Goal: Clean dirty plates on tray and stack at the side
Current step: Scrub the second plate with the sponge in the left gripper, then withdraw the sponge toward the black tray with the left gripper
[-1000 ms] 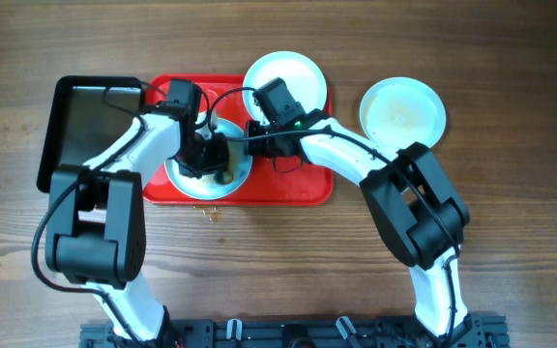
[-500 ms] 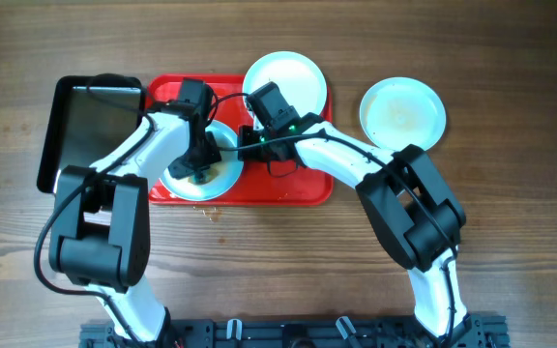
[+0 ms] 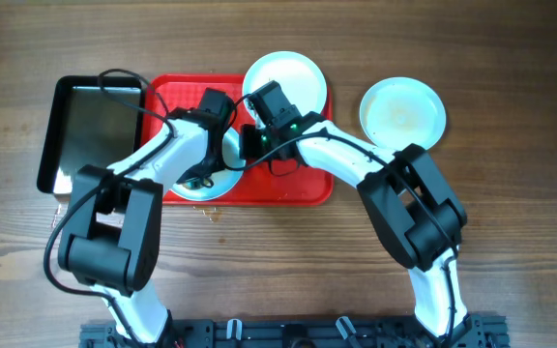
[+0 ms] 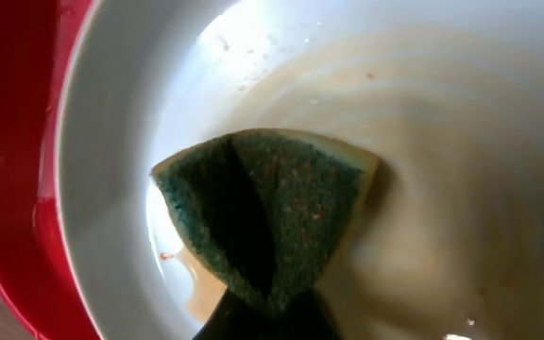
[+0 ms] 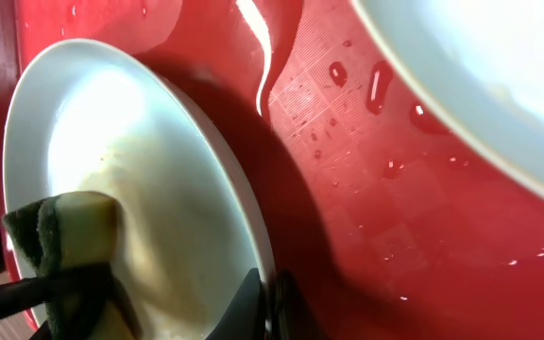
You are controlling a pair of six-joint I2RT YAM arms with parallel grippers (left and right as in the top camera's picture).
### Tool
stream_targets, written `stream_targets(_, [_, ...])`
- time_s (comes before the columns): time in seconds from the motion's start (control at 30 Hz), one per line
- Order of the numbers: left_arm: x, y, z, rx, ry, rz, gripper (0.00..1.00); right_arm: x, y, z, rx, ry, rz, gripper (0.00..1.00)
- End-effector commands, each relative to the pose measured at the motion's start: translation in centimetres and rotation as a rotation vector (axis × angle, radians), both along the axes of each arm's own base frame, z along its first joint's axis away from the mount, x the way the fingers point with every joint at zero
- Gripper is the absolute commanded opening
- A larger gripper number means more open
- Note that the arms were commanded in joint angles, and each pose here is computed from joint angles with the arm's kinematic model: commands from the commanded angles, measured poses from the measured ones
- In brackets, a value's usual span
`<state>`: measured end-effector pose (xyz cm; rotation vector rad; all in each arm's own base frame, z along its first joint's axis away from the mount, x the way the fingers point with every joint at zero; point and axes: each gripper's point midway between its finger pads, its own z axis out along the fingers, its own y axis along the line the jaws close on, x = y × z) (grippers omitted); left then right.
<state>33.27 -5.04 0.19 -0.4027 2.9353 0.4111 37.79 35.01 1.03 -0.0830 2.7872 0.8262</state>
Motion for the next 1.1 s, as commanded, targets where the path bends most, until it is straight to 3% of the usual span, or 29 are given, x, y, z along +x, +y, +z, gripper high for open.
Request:
stream_targets(0.0, [-2.7, -3.4, -3.8, -0.161, 0.168, -0.302, 0.04, 0.6, -0.6, -0.9, -0.013, 0.011, -0.025, 0.04])
stream_targets(0.07, [-0.6, -4.1, -3.7, -0.166, 0.094, -0.395, 0.04, 0.6, -0.6, -0.9, -0.013, 0.012, -0.024, 0.04])
stream_targets(0.23, [3.8, -3.1, -3.2, -0.185, -0.082, -0.329, 0.04, 0.5, -0.7, -1.0, -0.016, 0.015, -0.024, 0.04])
stream_targets(0.37, [4.9, 4.4, -2.5, -0.035, -0.178, 0.049, 0.04, 0.5, -0.7, -1.0, -0.016, 0.015, -0.024, 0.04])
stream_targets(0.43, [4.8, 6.3, -2.6, -0.059, -0.190, 0.162, 0.04, 0.5, -0.7, -1.0, -0.016, 0.015, -0.024, 0.04])
stream_targets(0.47, [4.9, 6.1, -2.6, -0.134, -0.181, 0.178, 0.04, 0.5, -0.7, -1.0, -0.019, 0.015, -0.021, 0.04])
stream_targets(0.6, [6.5, 1.6, 1.8, -0.533, -0.176, 0.069, 0.04, 0.5, -0.7, -1.0, -0.022, 0.006, -0.007, 0.04])
stream_targets(0.67, [7.8, 0.8, 5.2, -0.619, -0.241, 0.011, 0.04, 0.5, -0.7, -1.0, -0.022, 0.004, -0.005, 0.05])
stream_targets(0.7, [8.5, 1.1, 7.2, -0.626, -0.290, 0.004, 0.04, 0.5, -0.7, -1.0, -0.023, 0.004, -0.004, 0.05])
stream_targets(0.8, [9.3, 2.6, 11.4, -0.590, -0.407, -0.004, 0.04, 0.6, -0.7, -1.0, -0.025, -0.002, -0.006, 0.22])
stream_targets(1.07, [9.0, 5.3, 11.6, -0.479, -0.422, 0.051, 0.04, 1.0, -0.1, -2.6, -0.012, -0.009, -0.002, 0.21])
